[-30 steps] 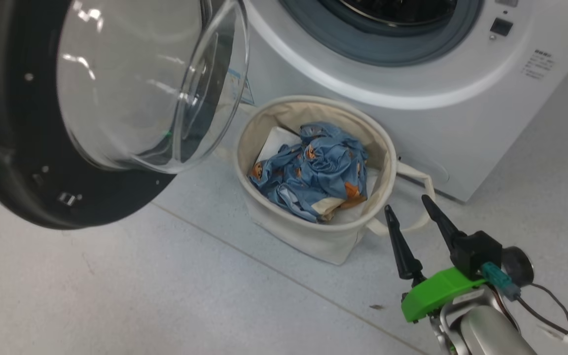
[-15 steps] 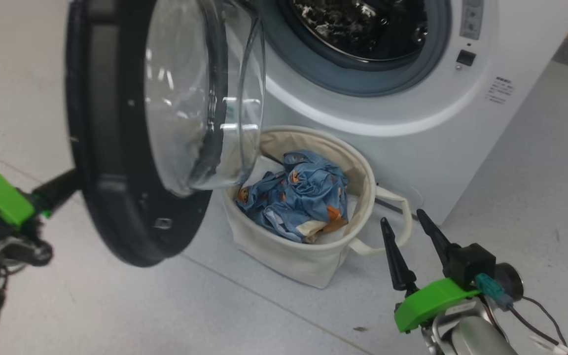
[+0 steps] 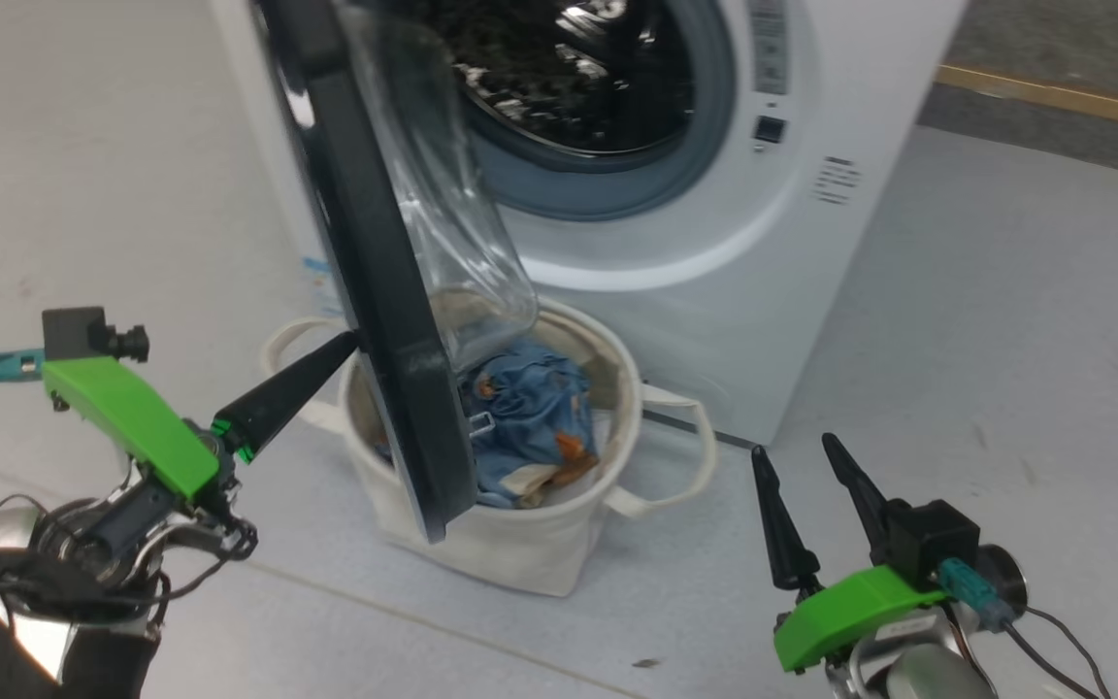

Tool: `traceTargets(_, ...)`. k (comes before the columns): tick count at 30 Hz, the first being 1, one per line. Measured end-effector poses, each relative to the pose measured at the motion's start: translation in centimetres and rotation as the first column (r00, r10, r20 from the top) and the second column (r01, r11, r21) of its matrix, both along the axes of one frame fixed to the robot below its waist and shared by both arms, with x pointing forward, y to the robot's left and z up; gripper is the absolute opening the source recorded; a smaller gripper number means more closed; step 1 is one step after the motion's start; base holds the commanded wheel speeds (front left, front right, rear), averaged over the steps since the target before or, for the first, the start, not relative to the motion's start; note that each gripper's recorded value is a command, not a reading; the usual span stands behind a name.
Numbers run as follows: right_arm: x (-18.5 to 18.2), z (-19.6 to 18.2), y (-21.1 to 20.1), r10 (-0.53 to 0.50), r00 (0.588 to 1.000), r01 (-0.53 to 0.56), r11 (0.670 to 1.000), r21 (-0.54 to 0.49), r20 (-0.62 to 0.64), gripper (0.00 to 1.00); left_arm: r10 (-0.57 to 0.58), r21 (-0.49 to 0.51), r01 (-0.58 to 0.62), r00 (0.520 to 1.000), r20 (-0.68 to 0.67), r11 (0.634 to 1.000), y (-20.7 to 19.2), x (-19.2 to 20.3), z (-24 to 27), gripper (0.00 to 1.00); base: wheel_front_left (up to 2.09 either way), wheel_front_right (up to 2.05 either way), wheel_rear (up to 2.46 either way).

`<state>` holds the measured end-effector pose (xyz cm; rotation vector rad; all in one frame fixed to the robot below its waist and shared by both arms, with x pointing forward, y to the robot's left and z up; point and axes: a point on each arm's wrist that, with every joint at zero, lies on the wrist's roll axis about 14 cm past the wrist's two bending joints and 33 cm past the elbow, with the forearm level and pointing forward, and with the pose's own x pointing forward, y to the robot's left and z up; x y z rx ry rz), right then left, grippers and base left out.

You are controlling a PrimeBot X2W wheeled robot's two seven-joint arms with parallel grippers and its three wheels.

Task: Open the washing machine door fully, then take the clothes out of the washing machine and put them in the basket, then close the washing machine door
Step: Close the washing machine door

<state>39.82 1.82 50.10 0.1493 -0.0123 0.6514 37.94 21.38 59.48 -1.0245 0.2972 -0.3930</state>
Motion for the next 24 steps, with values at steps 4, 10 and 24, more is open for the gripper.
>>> traceTargets(4, 0.1, 0.5, -2.8, -0.083, 0.997, 0.083, 0.997, 0.004, 0.011, 1.00, -0.026, 0.002, 0.026, 1.000, 0.010, 1.000, -1.8, 1.5, -0.2, 0.00, 0.00, 0.00, 0.00)
traceTargets(10, -0.2, 0.5, -7.7, -0.221, 0.975, 0.221, 0.975, 0.003, 0.014, 1.00, -0.061, -0.008, 0.061, 0.998, 0.020, 0.998, -4.4, 4.3, -0.8, 0.00, 0.00, 0.00, 0.00)
traceTargets(24, -1.6, 0.1, -16.0, -0.447, 0.894, 0.447, 0.894, -0.009, 0.004, 1.00, -0.152, -0.045, 0.155, 0.987, 0.056, 0.987, -11.2, 10.9, -0.6, 0.00, 0.00, 0.00, 0.00)
